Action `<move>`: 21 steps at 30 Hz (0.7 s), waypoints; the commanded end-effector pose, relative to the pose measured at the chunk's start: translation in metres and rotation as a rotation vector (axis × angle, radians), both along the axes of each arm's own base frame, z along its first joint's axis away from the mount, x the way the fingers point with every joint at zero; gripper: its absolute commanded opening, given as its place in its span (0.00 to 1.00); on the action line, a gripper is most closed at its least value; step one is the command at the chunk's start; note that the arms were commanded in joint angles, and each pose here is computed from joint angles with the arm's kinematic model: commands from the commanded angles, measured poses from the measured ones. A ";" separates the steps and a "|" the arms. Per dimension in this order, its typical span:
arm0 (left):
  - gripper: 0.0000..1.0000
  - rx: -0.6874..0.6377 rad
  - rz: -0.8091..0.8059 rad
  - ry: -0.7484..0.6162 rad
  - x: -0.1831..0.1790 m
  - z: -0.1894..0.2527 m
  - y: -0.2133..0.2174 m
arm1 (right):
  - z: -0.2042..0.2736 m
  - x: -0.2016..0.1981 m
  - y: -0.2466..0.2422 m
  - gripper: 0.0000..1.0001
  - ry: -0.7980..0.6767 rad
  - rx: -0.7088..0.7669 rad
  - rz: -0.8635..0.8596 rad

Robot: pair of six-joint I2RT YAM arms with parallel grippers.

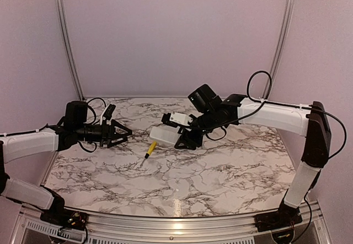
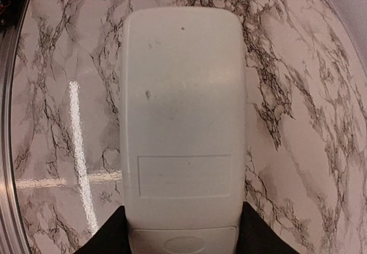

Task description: Unload the batteries from the remote control

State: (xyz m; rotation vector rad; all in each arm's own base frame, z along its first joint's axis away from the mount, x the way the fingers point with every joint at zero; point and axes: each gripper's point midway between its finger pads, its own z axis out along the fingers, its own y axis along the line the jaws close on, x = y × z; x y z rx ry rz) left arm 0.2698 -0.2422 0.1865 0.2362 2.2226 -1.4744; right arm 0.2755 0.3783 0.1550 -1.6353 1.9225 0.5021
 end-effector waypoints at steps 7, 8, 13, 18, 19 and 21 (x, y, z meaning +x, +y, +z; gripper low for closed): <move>0.70 -0.096 -0.143 -0.045 -0.001 0.024 -0.046 | 0.035 -0.003 0.028 0.40 -0.017 0.069 0.016; 0.70 -0.108 -0.152 -0.044 -0.002 0.026 -0.052 | 0.036 -0.003 0.028 0.40 -0.018 0.070 0.016; 0.69 -0.134 -0.174 -0.038 -0.001 0.028 -0.068 | 0.037 -0.006 0.031 0.40 -0.031 0.057 0.025; 0.65 -0.139 -0.198 -0.028 0.000 0.029 -0.076 | 0.037 -0.009 0.034 0.40 -0.033 0.057 0.030; 0.64 -0.140 -0.203 -0.029 0.000 0.030 -0.078 | 0.036 -0.011 0.034 0.40 -0.036 0.051 0.033; 0.62 -0.140 -0.209 -0.023 0.000 0.029 -0.080 | 0.034 -0.013 0.035 0.40 -0.039 0.043 0.039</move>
